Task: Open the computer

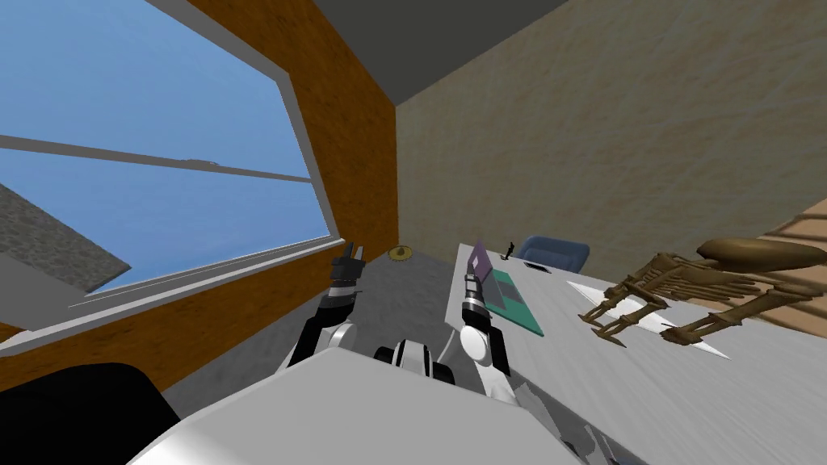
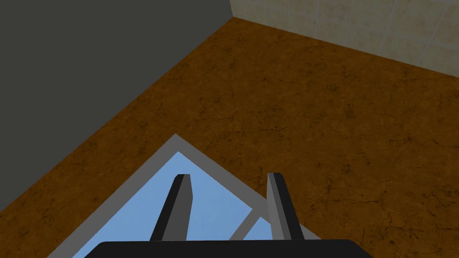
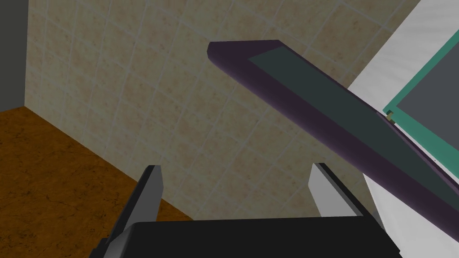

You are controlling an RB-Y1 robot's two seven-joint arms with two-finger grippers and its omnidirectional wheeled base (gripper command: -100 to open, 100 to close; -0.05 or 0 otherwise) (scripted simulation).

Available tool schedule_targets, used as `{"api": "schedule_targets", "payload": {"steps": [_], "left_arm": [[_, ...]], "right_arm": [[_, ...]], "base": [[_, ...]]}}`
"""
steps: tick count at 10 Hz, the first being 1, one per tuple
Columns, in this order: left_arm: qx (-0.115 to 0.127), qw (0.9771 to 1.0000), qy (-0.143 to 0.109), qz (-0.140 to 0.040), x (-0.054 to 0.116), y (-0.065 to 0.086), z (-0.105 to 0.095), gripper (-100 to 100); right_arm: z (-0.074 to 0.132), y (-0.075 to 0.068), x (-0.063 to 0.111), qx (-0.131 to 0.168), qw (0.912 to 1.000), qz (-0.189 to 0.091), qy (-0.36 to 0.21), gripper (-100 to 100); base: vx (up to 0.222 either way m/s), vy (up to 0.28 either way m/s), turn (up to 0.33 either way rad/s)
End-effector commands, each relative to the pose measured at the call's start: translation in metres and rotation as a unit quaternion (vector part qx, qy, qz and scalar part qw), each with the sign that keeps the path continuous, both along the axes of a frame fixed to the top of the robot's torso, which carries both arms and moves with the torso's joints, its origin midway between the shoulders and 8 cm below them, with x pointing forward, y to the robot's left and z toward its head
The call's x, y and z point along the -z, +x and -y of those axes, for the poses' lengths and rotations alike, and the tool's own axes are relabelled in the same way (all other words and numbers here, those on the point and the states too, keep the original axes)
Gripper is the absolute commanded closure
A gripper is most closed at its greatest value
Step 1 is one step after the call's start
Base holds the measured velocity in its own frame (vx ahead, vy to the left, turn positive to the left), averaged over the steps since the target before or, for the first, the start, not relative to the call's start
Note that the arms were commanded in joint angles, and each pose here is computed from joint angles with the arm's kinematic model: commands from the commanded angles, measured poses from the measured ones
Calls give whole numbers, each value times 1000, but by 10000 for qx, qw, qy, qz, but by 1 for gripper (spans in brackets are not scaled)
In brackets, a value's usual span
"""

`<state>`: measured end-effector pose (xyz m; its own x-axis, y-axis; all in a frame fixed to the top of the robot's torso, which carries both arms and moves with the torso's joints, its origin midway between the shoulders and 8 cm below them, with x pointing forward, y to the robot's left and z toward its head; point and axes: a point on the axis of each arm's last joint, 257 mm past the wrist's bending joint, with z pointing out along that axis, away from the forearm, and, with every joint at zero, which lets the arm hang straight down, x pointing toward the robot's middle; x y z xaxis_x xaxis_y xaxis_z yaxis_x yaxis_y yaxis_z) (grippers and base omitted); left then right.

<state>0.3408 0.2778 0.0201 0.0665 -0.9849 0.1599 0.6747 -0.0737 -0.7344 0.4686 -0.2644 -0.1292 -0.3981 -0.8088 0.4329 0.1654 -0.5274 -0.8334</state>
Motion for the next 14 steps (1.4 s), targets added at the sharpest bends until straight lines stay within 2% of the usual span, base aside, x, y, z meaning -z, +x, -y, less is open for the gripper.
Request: {"api": "schedule_targets", "payload": {"steps": [1,2,3,4,5,7,8,10,11,12,13,14], "left_arm": [[-1,10000,0,-1,0,0,0,0],[0,10000,0,0,0,0,0,0],[-1,10000,0,0,0,0,0,0],[-1,10000,0,-1,0,0,0,0],[-1,10000,0,-1,0,0,0,0],[-1,10000,0,-1,0,0,0,0],[-1,10000,0,-1,0,0,0,0],[-1,10000,0,-1,0,0,0,0],[-1,10000,0,-1,0,0,0,0],[-1,10000,0,-1,0,0,0,0],[-1,10000,0,-1,0,0,0,0],[-2,10000,1,-2,0,0,0,0]], "right_arm": [[38,-15,-3,420,9991,1,-49,-100],[53,-21,2,577,9983,-57,-81,-100],[60,-22,1,648,9978,-48,-96,-100],[78,-36,-5,879,9960,-26,-133,-100],[95,-44,1,1059,9942,-106,-180,-100],[101,-45,0,1115,9935,-99,-195,-100],[122,-65,-3,1397,9897,-119,-277,-100],[140,-73,-2,1579,9867,-163,-337,-100],[154,-93,-3,1798,9825,-223,-428,-100],[170,-101,-4,1969,9789,-247,-494,-100],[176,-104,-5,2035,9774,-241,-519,-100],[171,-100,-4,1970,9789,-238,-493,-100]], "base": [[-39,-9,298],[-38,-17,280],[-19,-5,159],[-23,-3,230],[-30,-9,298],[-22,-13,198],[-15,4,310],[34,8,362],[28,5,404],[-6,2,451],[-10,-4,138],[0,0,0]]}}
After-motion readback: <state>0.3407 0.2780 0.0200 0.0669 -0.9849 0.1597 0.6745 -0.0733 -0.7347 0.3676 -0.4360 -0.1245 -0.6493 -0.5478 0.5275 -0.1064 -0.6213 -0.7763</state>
